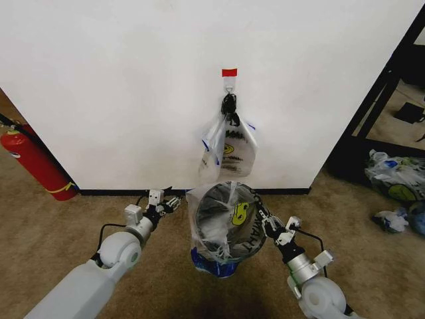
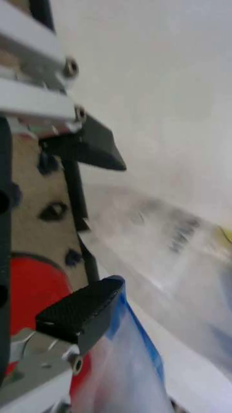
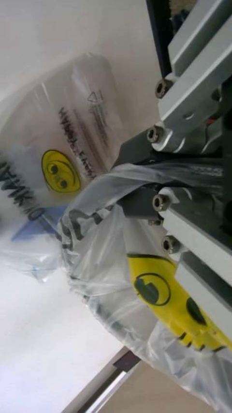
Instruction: Pick up the garbage bag from the wall and place it over the trash bin.
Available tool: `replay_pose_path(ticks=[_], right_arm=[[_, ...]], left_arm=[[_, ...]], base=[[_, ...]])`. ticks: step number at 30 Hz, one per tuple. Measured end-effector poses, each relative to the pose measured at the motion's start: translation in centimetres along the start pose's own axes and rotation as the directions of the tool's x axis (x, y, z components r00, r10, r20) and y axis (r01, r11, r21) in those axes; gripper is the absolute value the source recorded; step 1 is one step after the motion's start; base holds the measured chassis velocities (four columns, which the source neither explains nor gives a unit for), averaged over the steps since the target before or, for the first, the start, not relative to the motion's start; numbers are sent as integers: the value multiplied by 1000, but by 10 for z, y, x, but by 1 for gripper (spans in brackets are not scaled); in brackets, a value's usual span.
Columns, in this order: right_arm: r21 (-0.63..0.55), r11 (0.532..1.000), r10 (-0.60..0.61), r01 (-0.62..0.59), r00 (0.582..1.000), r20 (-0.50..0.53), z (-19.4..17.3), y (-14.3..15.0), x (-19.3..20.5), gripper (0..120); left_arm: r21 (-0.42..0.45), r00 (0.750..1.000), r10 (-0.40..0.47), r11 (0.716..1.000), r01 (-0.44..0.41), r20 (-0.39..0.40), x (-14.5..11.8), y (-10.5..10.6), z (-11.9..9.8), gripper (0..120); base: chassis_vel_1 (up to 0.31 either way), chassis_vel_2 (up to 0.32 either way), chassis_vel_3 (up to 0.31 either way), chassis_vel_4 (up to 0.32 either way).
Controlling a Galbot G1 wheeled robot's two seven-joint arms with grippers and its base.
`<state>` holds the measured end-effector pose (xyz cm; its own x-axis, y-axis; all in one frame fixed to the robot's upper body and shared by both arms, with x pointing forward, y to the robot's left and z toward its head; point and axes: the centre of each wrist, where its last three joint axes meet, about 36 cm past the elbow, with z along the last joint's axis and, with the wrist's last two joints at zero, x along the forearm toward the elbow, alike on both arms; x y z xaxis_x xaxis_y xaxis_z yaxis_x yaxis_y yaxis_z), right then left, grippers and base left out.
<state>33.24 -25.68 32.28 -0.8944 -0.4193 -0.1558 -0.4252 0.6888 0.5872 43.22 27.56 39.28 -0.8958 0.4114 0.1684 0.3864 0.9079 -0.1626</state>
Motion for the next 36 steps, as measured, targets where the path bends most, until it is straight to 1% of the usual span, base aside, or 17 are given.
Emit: replay_pose_path(ticks=[3,6,7,9,12,13,14,16,17,18,19,20,21,23,26,32,36], right_arm=[[19,1000,-10,10,1000,3,0,-1,0,1],[30,1000,1,-2,1000,23,-2,-3,0,1],[30,1000,1,-2,1000,23,-2,-3,0,1],[15,1000,22,-22,999,40,-4,-3,-1,1],[-5,997,72,-72,995,65,-7,-3,-2,1],[-12,993,115,-114,990,78,-6,-3,-2,1],[-12,993,115,-114,990,78,-6,-3,-2,1],[-15,989,145,-144,985,89,-5,-3,-3,1],[-10,985,171,-171,980,100,-3,-2,-3,1],[-6,982,188,-189,976,107,0,-1,-3,1],[11,977,209,-212,971,118,6,1,-4,1],[26,975,215,-220,969,125,11,4,-4,1],[26,975,215,-220,969,125,11,4,-4,1],[56,973,212,-222,967,140,21,9,-7,1],[102,975,181,-198,971,157,34,19,-15,1],[178,975,111,-136,983,145,45,21,-22,1],[233,969,49,-78,990,129,52,20,-25,1]], left_arm=[[33,994,94,995,-96,49,0,1,-4,81],[24,967,242,969,-245,80,0,12,-1,94],[24,967,242,969,-245,80,0,12,-1,94],[5,944,318,948,-320,92,0,23,2,98],[-3,931,342,939,-344,132,0,32,3,100],[9,926,330,942,-337,183,0,32,2,100],[9,926,330,942,-337,183,0,32,2,100],[28,931,280,955,-295,234,0,22,-1,100],[50,939,217,970,-238,268,2,7,-7,100],[76,945,162,979,-191,283,5,-11,-12,100],[128,953,103,981,-144,286,18,-48,-19,100],[154,958,92,979,-137,271,28,-69,-22,100],[154,958,92,979,-137,271,28,-69,-22,100],[185,967,115,970,-159,229,48,-105,-23,100],[188,977,146,967,-175,155,70,-141,-13,88],[168,986,162,971,-168,50,70,-155,2,70],[144,995,90,986,-84,-37,63,-160,1,52]], base=[[0,0,0,0],[0,0,0,0],[0,0,0,0],[0,0,0,0],[0,0,0,0],[0,0,0,0],[0,0,0,0],[0,0,0,0],[0,0,0,0],[0,0,0,0],[0,0,0,0],[0,0,0,0],[0,0,0,0],[0,0,0,0],[0,0,0,0],[0,0,0,0],[0,0,0,0]])
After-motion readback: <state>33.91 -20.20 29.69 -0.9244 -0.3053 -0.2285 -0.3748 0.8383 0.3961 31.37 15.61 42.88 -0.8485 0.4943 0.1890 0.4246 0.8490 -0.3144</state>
